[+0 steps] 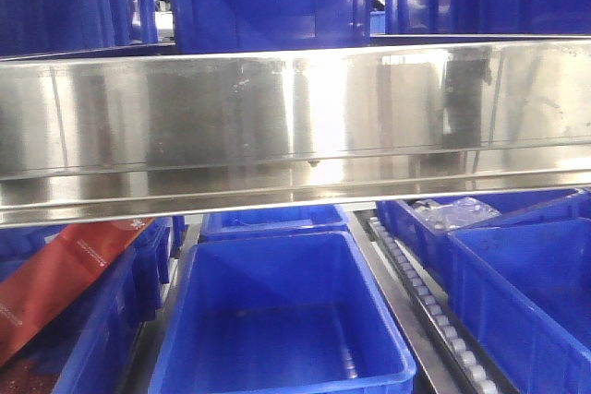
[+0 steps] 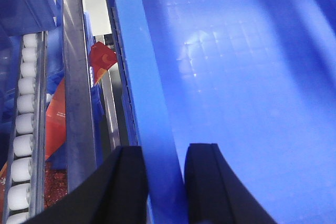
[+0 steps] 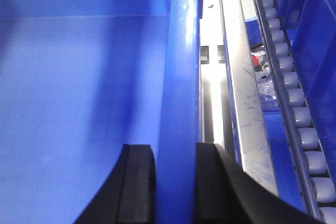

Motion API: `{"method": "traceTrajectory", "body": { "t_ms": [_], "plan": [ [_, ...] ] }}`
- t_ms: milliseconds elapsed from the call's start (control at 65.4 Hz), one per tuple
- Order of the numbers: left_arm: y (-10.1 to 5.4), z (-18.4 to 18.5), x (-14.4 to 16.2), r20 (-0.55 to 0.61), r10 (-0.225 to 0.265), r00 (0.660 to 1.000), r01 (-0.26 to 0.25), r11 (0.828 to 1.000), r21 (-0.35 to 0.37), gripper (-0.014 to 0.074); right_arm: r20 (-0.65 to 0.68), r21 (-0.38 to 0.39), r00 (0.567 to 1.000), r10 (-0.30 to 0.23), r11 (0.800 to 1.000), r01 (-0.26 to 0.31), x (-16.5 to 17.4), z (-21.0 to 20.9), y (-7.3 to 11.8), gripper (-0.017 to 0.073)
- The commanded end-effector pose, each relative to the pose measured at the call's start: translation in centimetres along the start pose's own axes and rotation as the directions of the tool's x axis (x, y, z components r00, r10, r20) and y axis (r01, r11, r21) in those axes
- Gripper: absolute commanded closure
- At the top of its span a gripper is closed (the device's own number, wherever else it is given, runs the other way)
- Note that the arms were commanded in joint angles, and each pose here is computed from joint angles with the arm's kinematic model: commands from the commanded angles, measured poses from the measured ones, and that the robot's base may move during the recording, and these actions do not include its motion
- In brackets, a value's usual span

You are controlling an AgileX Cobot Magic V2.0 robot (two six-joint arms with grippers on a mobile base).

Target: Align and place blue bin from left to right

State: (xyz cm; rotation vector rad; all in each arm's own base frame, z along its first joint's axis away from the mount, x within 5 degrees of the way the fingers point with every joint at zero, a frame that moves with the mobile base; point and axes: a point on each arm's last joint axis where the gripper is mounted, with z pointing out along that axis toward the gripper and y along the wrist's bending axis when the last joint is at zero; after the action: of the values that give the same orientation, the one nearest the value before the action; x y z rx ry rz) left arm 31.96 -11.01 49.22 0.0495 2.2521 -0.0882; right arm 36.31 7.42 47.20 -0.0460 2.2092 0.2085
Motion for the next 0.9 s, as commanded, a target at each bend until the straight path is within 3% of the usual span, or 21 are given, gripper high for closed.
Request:
{"method": "traceTrajectory", "body": {
  "t_ms": [0, 275, 566, 887],
  "plan": [
    [0.1, -1.5, -0.8, 0.088, 0.02, 0.996, -0.021, 1.0, 0.018, 0.0603, 0.186, 0.014, 0.982, -0.038, 0.999, 0.036, -1.8, -1.4, -0.2, 0.0629],
    [-0.1, -1.1, -1.1, 0.123, 0.019, 0.992, -0.023, 0.999, 0.032, 0.0603, 0.191, 0.004, 0.981, -0.032, 0.999, 0.032, -1.9, -1.4, -0.1, 0.0629],
    [-1.3, 4.6, -0.4, 0.014, 0.045, 0.999, -0.045, 0.999, 0.012, 0.0603, 0.147, 0.022, 0.988, -0.045, 0.999, 0.042, -1.5, 2.0, -0.7, 0.0629],
    [-1.3, 8.6, 0.3, -0.048, 0.101, 0.994, -0.105, 0.991, -0.084, 0.0602, 0.12, 0.039, 0.992, -0.041, 0.999, 0.037, -0.9, 6.7, -1.7, 0.0629]
  ]
}}
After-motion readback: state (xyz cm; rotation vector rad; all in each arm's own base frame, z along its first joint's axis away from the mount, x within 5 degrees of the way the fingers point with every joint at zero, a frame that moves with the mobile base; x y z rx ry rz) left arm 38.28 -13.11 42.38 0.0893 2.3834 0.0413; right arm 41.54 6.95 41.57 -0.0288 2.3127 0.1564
